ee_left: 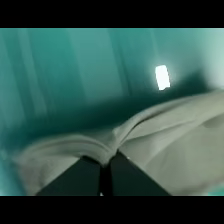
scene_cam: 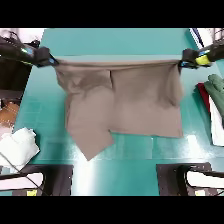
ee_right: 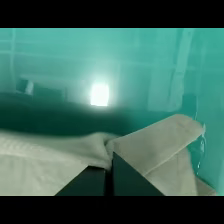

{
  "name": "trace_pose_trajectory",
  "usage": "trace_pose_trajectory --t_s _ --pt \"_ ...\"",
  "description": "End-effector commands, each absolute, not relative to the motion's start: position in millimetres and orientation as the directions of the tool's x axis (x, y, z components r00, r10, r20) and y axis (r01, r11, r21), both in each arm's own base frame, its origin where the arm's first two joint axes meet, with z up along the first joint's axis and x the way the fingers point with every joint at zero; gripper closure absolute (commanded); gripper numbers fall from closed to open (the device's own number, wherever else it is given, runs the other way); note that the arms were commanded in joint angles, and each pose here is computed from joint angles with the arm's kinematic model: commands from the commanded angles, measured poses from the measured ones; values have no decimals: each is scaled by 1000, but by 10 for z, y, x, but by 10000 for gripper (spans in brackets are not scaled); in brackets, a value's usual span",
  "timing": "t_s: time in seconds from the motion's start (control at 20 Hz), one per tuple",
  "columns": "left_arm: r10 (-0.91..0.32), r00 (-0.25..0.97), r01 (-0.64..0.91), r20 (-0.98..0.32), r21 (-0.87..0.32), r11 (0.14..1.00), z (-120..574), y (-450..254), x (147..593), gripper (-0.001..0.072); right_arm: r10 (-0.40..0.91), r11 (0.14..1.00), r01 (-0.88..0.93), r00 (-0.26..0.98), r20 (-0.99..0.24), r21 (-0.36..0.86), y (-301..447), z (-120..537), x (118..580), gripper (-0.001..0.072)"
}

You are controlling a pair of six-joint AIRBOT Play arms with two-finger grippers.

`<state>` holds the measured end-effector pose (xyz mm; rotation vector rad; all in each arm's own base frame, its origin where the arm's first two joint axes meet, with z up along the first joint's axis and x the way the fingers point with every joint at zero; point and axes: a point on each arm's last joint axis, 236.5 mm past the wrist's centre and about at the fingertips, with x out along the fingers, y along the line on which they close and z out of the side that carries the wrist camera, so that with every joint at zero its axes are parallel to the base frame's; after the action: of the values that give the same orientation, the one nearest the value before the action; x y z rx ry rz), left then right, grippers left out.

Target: Fold the shirts.

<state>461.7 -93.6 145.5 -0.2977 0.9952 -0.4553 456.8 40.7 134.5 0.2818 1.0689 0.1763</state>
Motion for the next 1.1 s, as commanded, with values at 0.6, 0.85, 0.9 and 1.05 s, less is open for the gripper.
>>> trace_pose_trajectory --t_s 0.6,0.85,0.9,1.05 --pt "-525 237 27 -818 -535 845 224 -550 3895 217 279 955 -44 479 -832 294 183 1624 4679 426" --pt "-576 207 -111 -791 -604 790 -566 -764 3378 217 308 950 -100 447 -840 295 461 1606 4625 426" --pt "-573 225 -135 -788 -607 783 -640 -768 3378 217 312 949 -110 444 -840 295 509 1606 4620 426" --pt "-551 263 -152 -792 -598 787 -703 -736 3440 219 325 946 -138 435 -840 295 645 1606 4604 426"
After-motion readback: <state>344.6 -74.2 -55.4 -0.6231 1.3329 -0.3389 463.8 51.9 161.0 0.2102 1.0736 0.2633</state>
